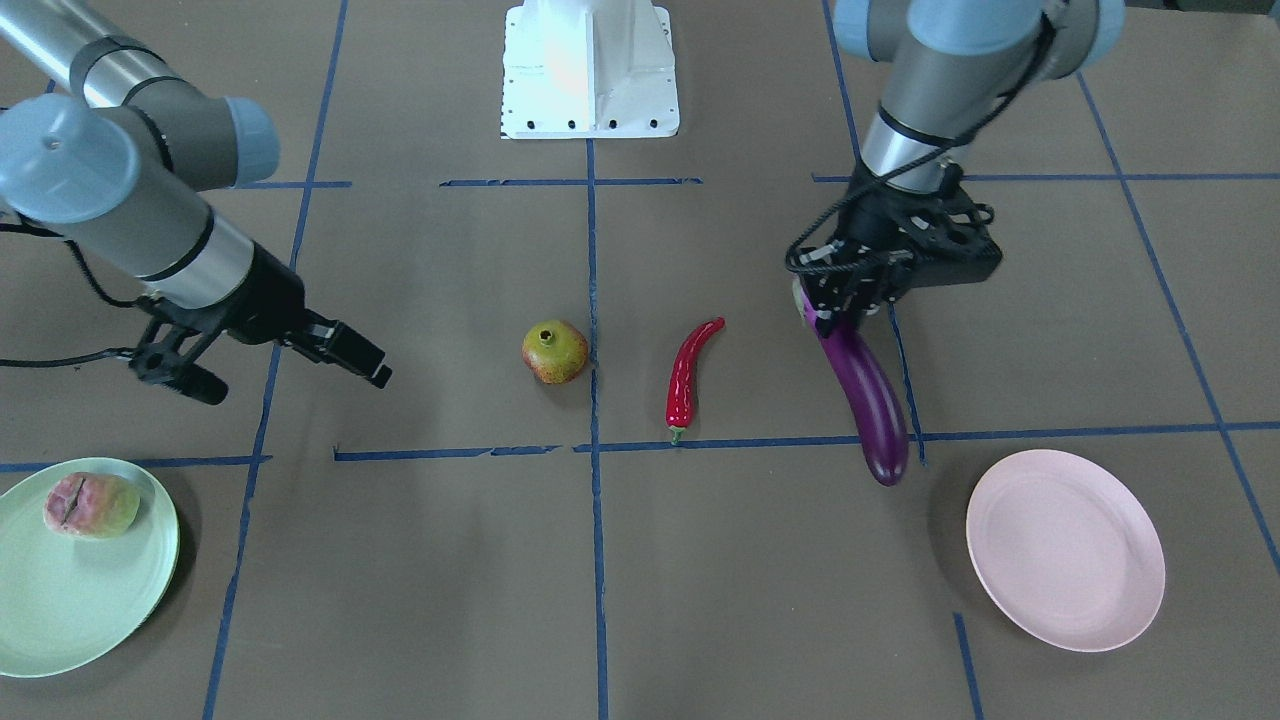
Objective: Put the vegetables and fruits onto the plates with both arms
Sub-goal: 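Carry the eggplant to the pink plate with the left gripper while the right returns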
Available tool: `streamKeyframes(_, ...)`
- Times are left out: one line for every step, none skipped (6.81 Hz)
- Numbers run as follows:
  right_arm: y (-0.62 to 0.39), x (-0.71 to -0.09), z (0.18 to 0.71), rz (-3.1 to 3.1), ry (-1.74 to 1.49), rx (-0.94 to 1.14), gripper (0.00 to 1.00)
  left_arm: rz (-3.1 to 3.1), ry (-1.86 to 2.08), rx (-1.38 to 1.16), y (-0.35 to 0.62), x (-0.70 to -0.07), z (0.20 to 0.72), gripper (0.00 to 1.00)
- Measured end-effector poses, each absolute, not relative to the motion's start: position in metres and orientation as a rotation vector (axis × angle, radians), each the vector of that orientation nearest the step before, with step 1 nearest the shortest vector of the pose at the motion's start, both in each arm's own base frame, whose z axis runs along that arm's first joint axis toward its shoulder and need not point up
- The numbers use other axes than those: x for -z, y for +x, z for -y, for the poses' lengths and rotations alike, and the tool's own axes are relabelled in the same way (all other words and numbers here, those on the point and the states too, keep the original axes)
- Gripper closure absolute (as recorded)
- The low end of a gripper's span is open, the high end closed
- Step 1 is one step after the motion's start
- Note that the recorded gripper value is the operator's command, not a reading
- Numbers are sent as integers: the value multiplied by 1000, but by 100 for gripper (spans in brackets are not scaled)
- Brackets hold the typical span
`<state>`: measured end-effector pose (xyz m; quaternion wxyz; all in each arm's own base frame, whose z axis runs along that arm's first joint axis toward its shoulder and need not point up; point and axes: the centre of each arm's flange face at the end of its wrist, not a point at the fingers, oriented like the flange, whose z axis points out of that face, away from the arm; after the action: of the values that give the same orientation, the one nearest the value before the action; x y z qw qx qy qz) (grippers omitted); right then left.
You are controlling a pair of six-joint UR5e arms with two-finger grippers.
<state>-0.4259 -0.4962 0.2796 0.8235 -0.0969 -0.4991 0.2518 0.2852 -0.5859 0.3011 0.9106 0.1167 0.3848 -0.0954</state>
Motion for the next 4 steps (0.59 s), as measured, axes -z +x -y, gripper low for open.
streamKeyframes(-456, -267, 479, 1048, -206, -554, 0, -758, 258, 172, 263, -339, 619, 99)
streamKeyframes(-477, -252, 470, 1020, -211, -566, 0, -740, 266, 161, 251, -382, 647, 96)
streamKeyframes(-492, -240, 466, 988, -218, -574, 0, -724, 261, 163, 246, -426, 668, 90)
streamKeyframes(-502, -237, 466, 964, -220, -581, 0, -708, 252, 159, 245, -465, 682, 70)
